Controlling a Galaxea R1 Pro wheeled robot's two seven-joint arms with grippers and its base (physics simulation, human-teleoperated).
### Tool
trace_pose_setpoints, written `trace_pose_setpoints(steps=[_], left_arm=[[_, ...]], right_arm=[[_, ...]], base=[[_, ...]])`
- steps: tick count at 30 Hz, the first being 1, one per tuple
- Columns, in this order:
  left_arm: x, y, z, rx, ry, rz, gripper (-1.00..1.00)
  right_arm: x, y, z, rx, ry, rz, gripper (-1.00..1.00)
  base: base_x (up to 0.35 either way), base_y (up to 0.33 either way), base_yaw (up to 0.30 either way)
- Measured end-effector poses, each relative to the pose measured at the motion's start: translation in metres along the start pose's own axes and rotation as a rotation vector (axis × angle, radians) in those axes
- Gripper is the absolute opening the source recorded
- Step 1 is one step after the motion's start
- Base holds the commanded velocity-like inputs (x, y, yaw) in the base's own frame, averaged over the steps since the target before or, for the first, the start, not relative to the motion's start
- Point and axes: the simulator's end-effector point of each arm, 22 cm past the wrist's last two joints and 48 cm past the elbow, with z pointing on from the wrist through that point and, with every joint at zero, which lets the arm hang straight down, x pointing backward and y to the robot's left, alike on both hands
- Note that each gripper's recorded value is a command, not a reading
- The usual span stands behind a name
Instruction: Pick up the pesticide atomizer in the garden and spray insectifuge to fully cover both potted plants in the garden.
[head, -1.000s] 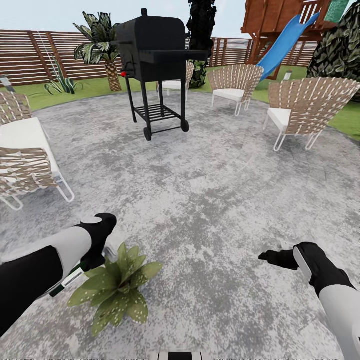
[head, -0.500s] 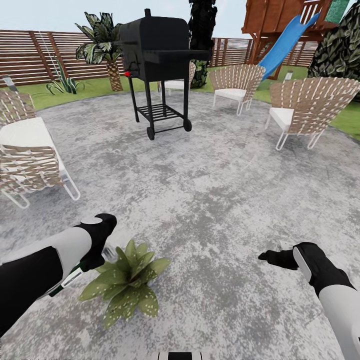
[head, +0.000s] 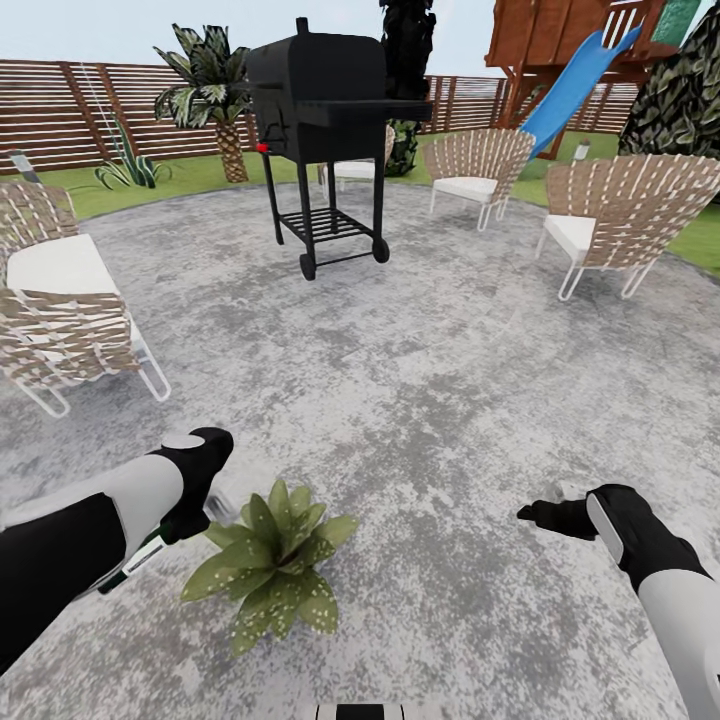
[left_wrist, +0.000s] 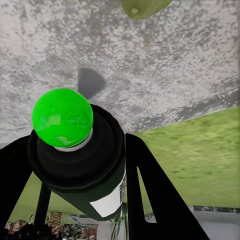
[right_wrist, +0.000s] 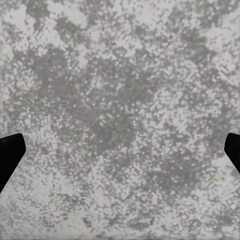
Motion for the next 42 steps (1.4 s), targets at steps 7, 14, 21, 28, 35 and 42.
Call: trace_pose_setpoints(steps=[7,14,21,28,35,42], left_arm=[[-0.001,-0.002,0.0,0.005,-0.002,0.0,-1.0],[-0.001,-0.003,0.001,0.008,-0.002,-0.002,-1.0],[-0.001,-0.003,0.001,0.012,-0.002,-0.002,-1.0],[0.002,-0.002,0.003,0.014,0.002,-0.006,-1.0],[0.009,-0.015,0.023,0.035,0.032,0.004,-1.0],[0.011,-0.014,0.025,0.039,0.034,0.002,-1.0]], right_arm=[[0.0,0.0,0.0,0.0,0.0,0.001,1.0],[0.0,0.0,0.0,0.0,0.0,0.001,1.0],[0.0,0.0,0.0,0.0,0.0,0.001,1.0],[0.0,0.0,0.0,0.0,0.001,0.001,1.0],[0.0,-0.001,0.0,0.001,0.001,0.001,1.0],[0.0,0.0,0.0,0.0,0.001,0.001,1.0]], base=[[0.0,0.004,-0.098],[0.0,0.0,-0.143],[0.0,0.0,-0.002],[0.0,0.0,0.0],[0.0,0.0,0.0],[0.0,0.0,0.0]])
